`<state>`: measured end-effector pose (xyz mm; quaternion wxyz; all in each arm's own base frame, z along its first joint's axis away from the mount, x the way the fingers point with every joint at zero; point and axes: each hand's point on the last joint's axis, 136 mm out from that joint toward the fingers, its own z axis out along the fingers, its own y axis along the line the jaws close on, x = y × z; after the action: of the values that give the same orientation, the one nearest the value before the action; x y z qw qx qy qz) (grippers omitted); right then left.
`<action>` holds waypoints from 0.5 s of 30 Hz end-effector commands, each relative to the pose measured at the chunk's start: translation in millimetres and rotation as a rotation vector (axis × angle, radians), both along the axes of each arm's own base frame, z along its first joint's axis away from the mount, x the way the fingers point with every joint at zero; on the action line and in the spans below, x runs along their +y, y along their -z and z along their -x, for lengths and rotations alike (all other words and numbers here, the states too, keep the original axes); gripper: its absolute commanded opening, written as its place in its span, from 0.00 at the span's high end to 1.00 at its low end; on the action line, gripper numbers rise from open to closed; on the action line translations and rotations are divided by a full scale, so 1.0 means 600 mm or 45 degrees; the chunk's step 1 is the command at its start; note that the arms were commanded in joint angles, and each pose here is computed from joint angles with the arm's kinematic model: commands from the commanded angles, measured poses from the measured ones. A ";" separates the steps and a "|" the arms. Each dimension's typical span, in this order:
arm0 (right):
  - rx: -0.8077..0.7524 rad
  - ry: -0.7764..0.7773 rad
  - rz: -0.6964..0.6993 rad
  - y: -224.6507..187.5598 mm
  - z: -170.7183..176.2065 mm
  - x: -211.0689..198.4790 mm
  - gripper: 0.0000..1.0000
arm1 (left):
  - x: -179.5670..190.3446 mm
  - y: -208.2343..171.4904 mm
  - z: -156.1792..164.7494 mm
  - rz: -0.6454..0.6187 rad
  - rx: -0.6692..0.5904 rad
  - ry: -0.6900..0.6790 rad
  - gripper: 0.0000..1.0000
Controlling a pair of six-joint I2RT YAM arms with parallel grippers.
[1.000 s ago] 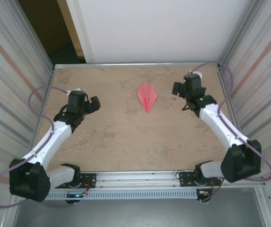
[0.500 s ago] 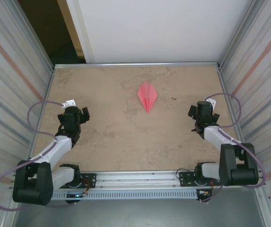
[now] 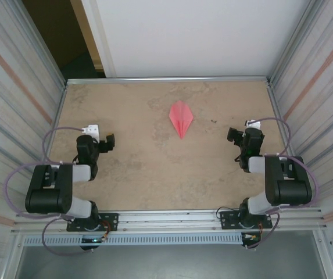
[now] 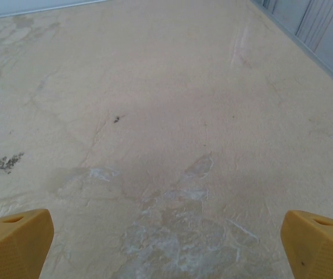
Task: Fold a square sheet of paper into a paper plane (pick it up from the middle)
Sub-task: Reset both arms
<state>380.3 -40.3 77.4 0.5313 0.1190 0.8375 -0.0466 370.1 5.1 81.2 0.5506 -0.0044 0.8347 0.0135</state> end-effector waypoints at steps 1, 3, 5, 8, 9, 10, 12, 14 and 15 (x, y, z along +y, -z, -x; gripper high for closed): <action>-0.089 -0.113 0.000 -0.012 -0.016 0.020 0.01 | -0.015 -0.026 -0.026 -0.001 -0.099 0.083 0.01; -0.066 -0.122 -0.003 -0.009 -0.017 0.023 0.01 | -0.011 -0.023 -0.031 0.001 -0.073 0.066 0.01; -0.050 -0.127 -0.004 -0.008 -0.019 0.023 0.01 | -0.013 -0.019 -0.036 0.001 -0.044 0.074 0.01; -0.043 -0.126 -0.004 -0.006 -0.020 0.023 0.01 | -0.018 -0.015 -0.042 -0.034 -0.013 0.076 0.01; -0.045 -0.127 -0.004 -0.006 -0.022 0.024 0.01 | -0.020 -0.016 -0.043 -0.049 -0.009 0.074 0.01; -0.043 -0.125 -0.004 -0.006 -0.021 0.023 0.01 | -0.020 -0.016 -0.044 -0.052 -0.011 0.070 0.01; -0.043 -0.125 -0.004 -0.006 -0.021 0.023 0.01 | -0.021 -0.016 -0.042 -0.055 -0.014 0.073 0.01; -0.047 -0.126 -0.005 -0.008 -0.021 0.023 0.01 | -0.023 -0.017 -0.042 -0.060 -0.015 0.074 0.01; -0.047 -0.127 -0.004 -0.008 -0.021 0.023 0.01 | -0.021 -0.017 -0.042 -0.061 -0.017 0.071 0.01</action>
<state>384.9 -27.4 71.3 0.5323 0.0887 0.8417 -0.0171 393.1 -10.2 90.0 0.5562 0.0249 0.8307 0.0025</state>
